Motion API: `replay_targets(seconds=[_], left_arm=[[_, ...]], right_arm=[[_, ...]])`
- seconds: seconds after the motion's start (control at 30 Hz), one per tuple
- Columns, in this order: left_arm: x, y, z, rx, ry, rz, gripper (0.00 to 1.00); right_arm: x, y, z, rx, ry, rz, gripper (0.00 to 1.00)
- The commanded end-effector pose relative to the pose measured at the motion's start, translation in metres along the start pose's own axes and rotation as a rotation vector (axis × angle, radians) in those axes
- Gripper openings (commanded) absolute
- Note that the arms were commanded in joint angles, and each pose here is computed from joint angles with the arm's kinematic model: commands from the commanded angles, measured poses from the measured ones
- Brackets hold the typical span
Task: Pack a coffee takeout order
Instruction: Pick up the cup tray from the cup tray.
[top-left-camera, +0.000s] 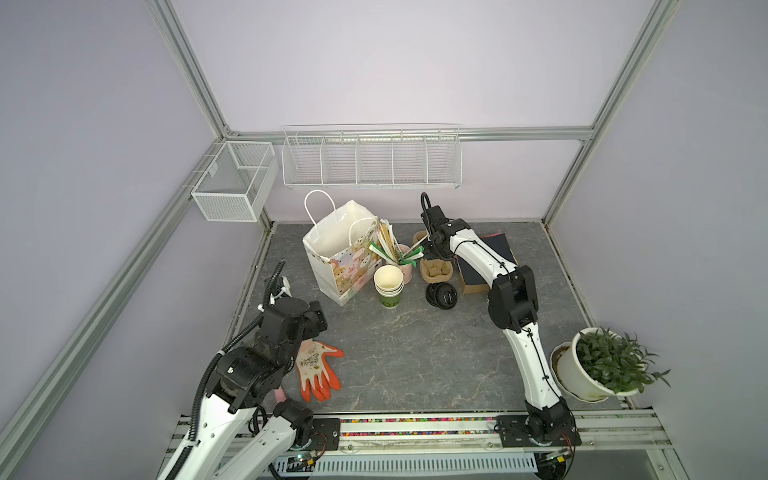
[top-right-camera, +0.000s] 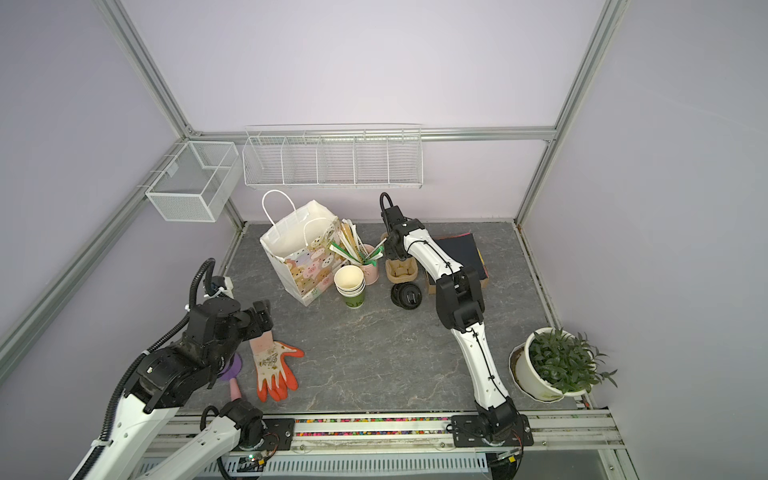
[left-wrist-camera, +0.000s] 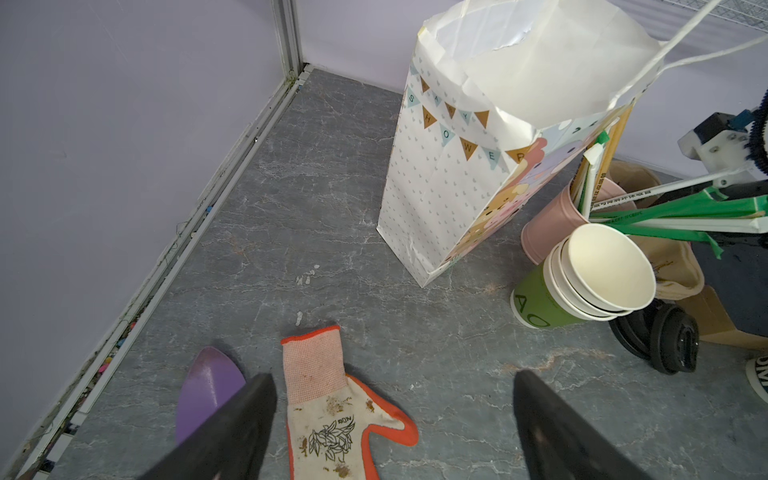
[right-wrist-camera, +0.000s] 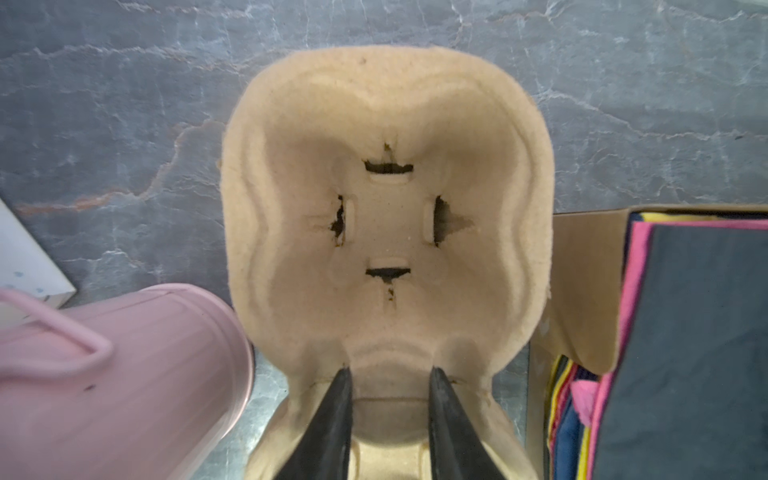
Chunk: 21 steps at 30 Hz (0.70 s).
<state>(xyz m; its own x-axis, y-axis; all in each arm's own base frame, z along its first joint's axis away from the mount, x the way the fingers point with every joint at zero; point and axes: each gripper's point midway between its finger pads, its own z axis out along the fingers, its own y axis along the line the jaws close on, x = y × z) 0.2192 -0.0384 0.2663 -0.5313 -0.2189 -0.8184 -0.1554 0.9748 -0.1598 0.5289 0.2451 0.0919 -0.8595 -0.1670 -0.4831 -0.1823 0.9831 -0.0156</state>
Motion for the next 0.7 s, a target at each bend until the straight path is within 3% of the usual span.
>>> replay_targets(seconds=[0.0,0.33,0.67], left_arm=[[0.005,0.002,0.003,-0.009,0.017,0.020,0.90],[0.005,0.002,0.005,-0.015,0.024,0.019,0.90],[0.005,0.003,0.006,-0.016,0.026,0.013,0.90]], right_arm=[[-0.022,-0.003,-0.036,-0.007,-0.082,0.020,0.30],[-0.035,-0.007,-0.064,-0.010,-0.136,0.030,0.30],[-0.028,-0.027,-0.148,-0.015,-0.205,0.084,0.29]])
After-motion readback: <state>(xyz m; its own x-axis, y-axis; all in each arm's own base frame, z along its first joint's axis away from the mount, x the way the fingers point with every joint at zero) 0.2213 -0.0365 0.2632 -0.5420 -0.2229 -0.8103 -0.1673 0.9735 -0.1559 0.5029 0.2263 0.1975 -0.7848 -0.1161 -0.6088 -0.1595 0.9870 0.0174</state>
